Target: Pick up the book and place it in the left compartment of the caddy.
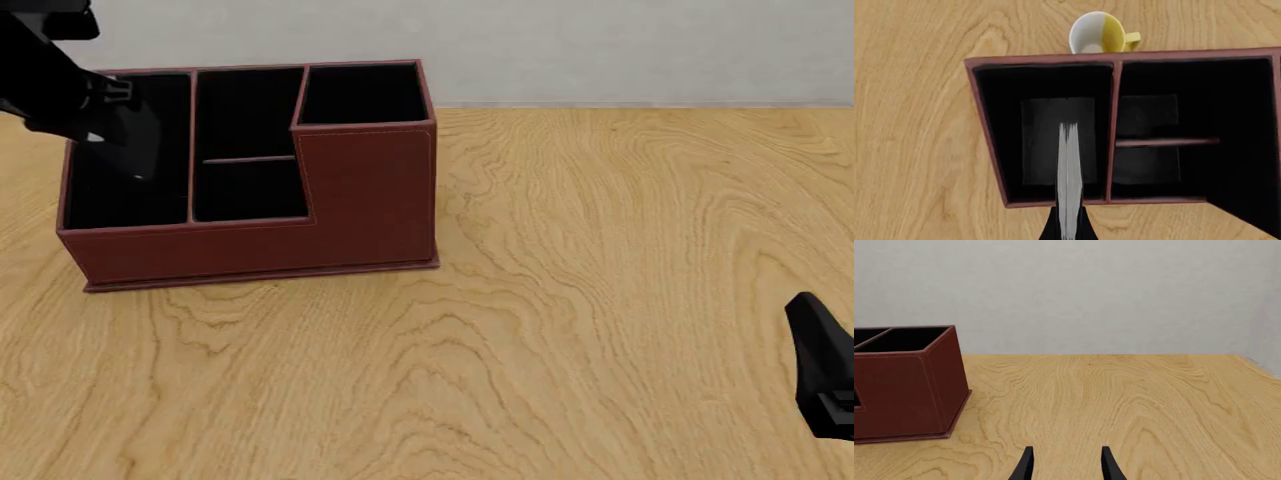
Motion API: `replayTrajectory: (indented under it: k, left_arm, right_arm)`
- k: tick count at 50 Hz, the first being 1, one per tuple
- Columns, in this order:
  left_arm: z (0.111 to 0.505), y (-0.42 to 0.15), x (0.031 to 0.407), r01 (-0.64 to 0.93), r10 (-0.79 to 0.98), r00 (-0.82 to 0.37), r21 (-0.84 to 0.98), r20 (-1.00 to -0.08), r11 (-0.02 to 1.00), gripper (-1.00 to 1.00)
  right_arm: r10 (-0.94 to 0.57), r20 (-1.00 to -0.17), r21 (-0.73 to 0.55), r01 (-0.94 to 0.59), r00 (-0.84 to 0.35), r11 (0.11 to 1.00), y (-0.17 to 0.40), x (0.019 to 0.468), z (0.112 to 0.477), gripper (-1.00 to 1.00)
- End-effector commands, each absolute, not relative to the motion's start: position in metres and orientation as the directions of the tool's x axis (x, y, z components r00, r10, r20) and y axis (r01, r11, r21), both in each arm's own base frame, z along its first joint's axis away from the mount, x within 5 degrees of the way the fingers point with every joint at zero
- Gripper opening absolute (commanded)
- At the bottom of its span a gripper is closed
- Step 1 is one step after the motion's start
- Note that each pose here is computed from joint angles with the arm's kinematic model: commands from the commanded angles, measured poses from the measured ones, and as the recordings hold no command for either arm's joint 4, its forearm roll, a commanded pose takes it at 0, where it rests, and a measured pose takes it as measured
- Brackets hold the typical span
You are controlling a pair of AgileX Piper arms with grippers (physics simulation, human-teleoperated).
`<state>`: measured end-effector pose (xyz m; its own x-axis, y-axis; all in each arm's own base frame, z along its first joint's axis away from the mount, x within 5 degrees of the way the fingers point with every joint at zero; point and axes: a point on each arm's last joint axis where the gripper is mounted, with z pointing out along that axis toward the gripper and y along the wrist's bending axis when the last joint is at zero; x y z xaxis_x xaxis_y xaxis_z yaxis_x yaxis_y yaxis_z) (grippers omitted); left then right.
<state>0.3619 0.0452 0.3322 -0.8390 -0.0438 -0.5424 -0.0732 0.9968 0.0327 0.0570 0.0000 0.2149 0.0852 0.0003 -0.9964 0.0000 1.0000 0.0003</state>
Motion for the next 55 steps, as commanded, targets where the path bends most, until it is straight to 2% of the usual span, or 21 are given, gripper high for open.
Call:
replayTrajectory:
  k: [1, 55]
  left_arm:
    - [0.329, 0.045, 0.370, -0.060, -0.027, -0.833, 0.041, -0.553, 0.997, -1.00]
    - [0.287, 0.050, 0.389, -0.051, -0.019, -0.855, 0.047, -0.519, 0.998, -1.00]
  right_arm:
    - [0.000, -0.996, 0.000, 0.000, 0.086, 1.000, 0.000, 0.057, 0.214, 1.00]
    - [0.000, -0.996, 0.000, 0.000, 0.086, 1.000, 0.000, 0.057, 0.214, 1.00]
